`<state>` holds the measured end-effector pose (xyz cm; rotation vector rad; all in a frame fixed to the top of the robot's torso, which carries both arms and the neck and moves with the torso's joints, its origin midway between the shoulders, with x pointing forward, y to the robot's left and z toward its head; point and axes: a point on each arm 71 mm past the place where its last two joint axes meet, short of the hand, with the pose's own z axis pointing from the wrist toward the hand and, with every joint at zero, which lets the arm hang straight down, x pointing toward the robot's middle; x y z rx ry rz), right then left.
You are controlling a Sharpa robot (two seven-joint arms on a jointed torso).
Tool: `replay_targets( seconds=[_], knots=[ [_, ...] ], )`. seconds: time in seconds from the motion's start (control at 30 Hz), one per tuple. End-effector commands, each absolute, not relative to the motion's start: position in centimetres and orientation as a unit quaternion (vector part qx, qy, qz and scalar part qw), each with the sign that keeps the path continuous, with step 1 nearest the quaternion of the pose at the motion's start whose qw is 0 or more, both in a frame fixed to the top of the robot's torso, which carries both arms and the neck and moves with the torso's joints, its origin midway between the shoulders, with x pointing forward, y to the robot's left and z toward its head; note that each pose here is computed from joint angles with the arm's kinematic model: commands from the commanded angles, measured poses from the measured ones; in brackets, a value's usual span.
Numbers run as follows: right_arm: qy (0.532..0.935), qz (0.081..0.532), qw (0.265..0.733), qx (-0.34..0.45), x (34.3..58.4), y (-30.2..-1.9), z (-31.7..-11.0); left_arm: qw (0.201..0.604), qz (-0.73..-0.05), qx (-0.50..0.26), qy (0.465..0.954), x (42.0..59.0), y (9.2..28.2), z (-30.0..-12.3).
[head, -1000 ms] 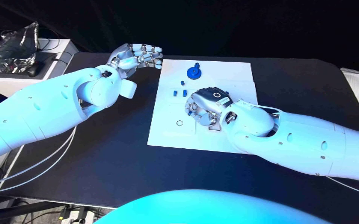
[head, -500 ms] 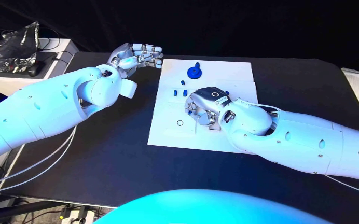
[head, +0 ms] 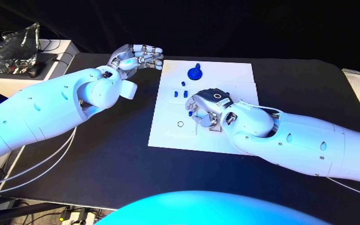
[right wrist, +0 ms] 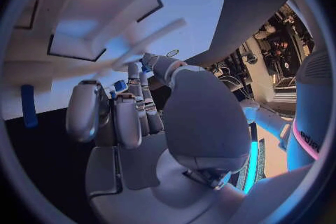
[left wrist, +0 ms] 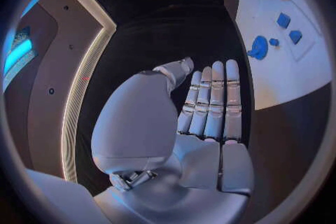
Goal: Assemble the parts on the task board
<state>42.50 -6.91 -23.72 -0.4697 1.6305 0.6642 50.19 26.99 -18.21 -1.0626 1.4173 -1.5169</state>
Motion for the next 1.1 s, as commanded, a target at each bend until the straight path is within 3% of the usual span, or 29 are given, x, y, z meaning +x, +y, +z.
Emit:
replay_targets(
  seconds=[0.03, 0.57, 1.1],
  knots=[
    [0.711, 0.276, 0.613, -0.203, 42.6, -7.1, -24.0, 0.388, -0.605, -0.414, 0.559, 50.1, 26.8, -18.1],
    [0.696, 0.266, 0.642, -0.179, 42.7, -8.5, -23.3, 0.387, -0.605, -0.414, 0.559, 50.1, 26.8, -18.1],
    [0.718, 0.275, 0.624, -0.14, 45.1, -13.7, -18.4, 0.387, -0.605, -0.415, 0.558, 50.3, 26.8, -18.3]
  ],
)
